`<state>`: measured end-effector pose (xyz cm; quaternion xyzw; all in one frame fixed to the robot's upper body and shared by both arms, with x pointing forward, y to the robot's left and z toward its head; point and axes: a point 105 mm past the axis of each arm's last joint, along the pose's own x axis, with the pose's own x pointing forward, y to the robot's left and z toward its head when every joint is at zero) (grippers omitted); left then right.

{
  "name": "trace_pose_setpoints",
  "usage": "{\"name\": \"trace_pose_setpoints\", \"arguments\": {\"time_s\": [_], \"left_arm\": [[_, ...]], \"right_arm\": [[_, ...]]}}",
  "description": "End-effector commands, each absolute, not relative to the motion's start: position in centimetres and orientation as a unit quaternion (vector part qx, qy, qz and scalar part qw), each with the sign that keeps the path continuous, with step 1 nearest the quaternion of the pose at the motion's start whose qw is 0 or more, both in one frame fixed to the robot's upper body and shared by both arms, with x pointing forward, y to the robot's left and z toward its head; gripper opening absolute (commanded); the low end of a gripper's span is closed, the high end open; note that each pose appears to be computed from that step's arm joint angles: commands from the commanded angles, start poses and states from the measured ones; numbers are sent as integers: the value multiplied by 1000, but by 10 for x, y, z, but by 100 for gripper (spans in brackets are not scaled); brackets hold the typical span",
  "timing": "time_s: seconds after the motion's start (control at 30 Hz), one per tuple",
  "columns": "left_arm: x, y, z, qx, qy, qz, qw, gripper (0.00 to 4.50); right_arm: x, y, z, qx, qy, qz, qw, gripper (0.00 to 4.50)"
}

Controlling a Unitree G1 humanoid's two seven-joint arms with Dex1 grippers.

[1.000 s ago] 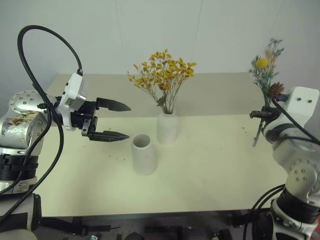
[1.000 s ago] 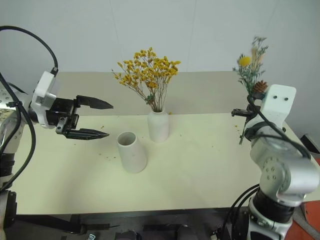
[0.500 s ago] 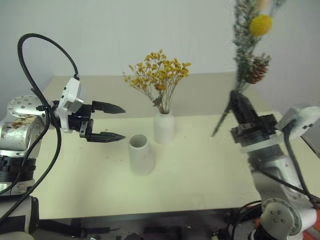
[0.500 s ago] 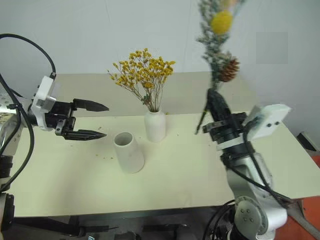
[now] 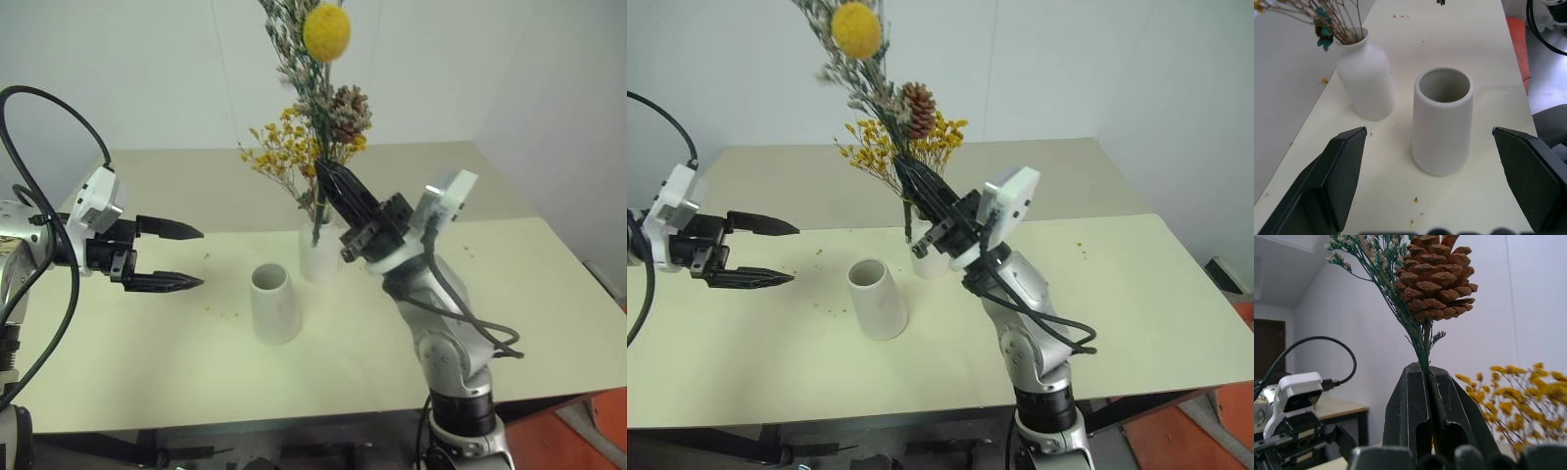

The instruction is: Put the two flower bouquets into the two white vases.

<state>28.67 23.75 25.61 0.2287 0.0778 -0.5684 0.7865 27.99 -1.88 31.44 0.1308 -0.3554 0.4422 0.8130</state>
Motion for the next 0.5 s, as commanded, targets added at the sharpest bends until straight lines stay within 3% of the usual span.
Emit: {"name": "trace_pose_setpoints", "arguments": {"time_s": [0.03,0.5], "left_arm": [[282,241,260,240,70,-554,794,450],[281,240,250,234,82,-545,801,450]], "right_arm": [[273,-12,324,146,-380,450,795,1],[275,21,289,191,-327,482,790,1]]}}
